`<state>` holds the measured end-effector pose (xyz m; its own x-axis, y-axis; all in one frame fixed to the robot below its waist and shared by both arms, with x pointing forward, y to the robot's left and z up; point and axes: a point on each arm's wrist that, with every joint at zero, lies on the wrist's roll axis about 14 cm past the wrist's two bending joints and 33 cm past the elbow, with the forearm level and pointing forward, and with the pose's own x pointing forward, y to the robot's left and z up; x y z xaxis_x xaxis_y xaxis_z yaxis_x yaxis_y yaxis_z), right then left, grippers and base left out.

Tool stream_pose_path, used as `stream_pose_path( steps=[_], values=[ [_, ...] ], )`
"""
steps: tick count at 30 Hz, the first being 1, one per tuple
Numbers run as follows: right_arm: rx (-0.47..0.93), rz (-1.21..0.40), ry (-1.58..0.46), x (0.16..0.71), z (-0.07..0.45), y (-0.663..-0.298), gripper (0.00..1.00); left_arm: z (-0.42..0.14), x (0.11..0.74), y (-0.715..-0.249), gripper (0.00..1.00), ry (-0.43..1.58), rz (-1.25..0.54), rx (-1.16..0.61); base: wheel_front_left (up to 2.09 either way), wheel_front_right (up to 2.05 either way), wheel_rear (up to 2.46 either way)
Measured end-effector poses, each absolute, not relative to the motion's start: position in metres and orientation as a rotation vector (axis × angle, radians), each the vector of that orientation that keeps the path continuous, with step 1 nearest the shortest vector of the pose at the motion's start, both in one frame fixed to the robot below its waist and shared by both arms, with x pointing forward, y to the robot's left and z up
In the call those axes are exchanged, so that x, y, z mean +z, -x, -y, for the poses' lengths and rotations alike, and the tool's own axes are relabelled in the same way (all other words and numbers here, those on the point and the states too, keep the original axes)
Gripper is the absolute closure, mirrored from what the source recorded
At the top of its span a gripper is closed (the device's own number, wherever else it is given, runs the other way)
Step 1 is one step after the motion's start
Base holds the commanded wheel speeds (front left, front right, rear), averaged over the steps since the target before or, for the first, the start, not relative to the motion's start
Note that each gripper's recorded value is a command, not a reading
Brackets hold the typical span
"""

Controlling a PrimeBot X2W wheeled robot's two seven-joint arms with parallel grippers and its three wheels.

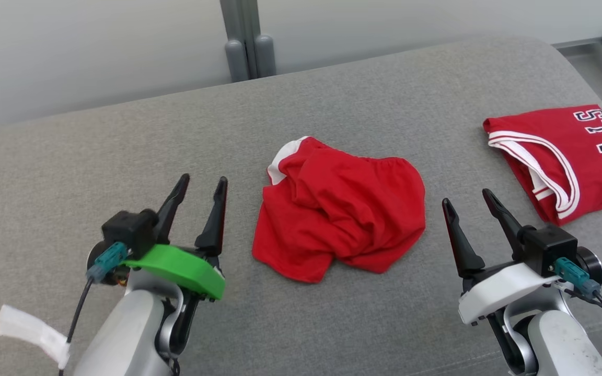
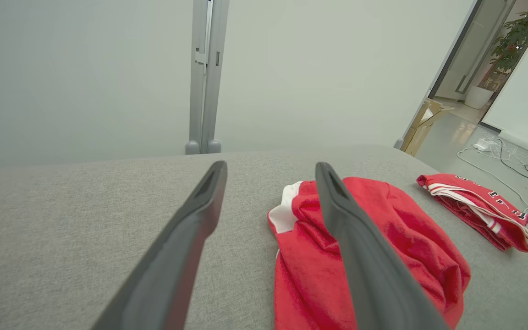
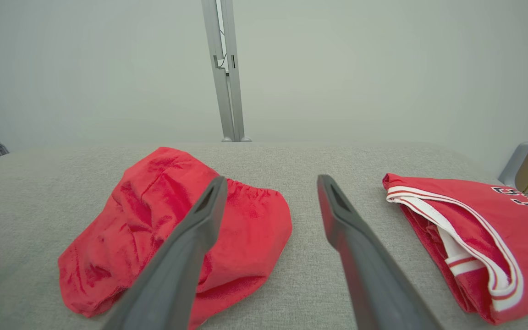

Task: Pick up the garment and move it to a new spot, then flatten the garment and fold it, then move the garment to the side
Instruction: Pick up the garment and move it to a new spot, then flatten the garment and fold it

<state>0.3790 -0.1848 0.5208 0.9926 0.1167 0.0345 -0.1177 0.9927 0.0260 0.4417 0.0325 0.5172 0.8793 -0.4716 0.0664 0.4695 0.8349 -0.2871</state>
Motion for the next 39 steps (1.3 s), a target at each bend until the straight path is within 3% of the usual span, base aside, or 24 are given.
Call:
stream_pose_path(
  steps=[9, 17, 39],
  values=[
    [0.175, 0.042, -0.041, 0.525, 0.163, -0.382, 0.00, -0.120, 0.532, -0.411, 0.00, 0.316, 0.096, -0.244, 0.00, 0.00, 0.00],
    [0.202, 0.045, -0.053, 0.526, 0.152, -0.383, 0.00, -0.163, 0.522, -0.374, 0.00, 0.269, 0.104, -0.105, 0.00, 0.00, 0.00],
    [0.173, 0.028, -0.073, 0.519, 0.157, -0.377, 0.00, -0.174, 0.513, -0.358, 0.00, 0.268, 0.098, -0.064, 0.00, 0.00, 0.00]
  ],
)
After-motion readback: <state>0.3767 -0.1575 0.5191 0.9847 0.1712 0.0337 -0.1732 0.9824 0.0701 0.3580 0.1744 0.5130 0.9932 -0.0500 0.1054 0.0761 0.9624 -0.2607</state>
